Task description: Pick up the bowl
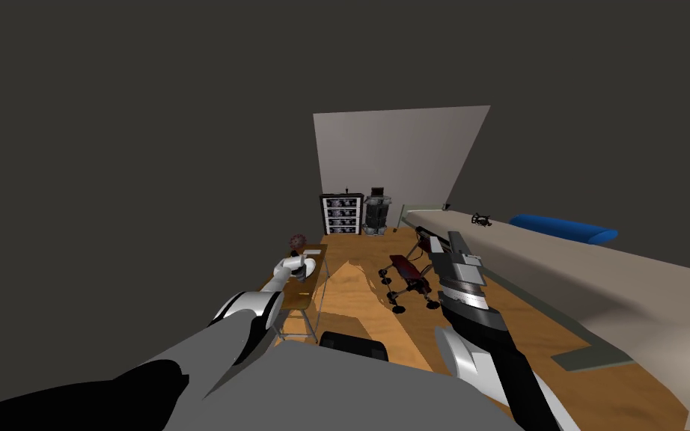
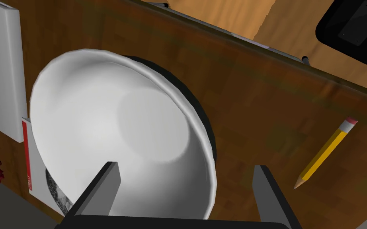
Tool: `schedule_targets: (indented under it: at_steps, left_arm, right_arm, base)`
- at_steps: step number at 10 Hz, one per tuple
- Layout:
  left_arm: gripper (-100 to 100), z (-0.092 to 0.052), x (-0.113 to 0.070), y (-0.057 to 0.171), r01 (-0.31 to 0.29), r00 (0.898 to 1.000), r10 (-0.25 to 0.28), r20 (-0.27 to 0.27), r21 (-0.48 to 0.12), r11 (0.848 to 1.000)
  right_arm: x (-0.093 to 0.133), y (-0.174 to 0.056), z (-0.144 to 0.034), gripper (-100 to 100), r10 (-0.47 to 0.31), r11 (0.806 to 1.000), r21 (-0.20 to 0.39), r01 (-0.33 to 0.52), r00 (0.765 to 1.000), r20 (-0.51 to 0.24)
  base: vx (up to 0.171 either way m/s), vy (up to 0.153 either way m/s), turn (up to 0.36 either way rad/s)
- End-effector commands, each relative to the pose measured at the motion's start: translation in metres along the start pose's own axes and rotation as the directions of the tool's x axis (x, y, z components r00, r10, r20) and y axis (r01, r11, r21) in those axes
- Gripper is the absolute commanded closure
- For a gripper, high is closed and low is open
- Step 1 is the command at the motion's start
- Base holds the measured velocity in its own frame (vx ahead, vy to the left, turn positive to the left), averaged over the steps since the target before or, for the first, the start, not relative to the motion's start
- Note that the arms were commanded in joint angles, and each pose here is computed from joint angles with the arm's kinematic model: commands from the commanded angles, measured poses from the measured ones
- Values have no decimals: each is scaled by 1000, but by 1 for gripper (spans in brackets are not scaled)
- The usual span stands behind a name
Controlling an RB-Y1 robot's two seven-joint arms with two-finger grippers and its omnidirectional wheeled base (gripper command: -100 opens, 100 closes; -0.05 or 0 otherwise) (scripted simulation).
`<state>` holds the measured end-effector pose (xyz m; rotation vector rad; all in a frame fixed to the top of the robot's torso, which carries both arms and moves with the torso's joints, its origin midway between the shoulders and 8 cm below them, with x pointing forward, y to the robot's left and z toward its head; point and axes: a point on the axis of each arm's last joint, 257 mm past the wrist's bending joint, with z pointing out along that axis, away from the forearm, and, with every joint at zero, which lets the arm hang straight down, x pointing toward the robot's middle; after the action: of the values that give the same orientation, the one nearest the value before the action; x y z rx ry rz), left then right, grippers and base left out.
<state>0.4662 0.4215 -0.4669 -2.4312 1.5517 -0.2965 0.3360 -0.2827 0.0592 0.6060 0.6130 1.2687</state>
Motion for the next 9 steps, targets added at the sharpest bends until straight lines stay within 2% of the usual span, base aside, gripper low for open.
schedule_targets:
  at_steps: [1,2,3,7,8,9]
  left_arm:
    - [-100,6,0,6,0,1000,0,0,1,1000]
    - [-100,3,0,4,1,1000,-1,0,-1,1000]
    - [100,4,0,5,1,1000,-1,0,1,1000]
    - [100,4,0,5,2,1000,-2,0,-1,1000]
    - [0,4,0,5,2,1000,-2,0,-1,1000]
    - [100,-6,-2,-9,1,1000,-1,0,0,1000]
  right_arm:
    - [0,0,0,0,0,1000,0,0,1000,0]
    - [0,0,0,0,0,1000,0,0,1000,0]
    - [0,0,0,0,0,1000,0,0,1000,0]
    - [0,0,0,0,0,1000,0,0,1000,0]
    - [0,0,0,0,0,1000,0,0,1000,0]
    - [0,0,0,0,0,1000,0,0,1000,0]
  base:
    - [39,21,0]
    - [14,9,0]
    - [0,0,0]
    - [0,0,0]
    - [0,0,0]
    - [-54,-27,-3]
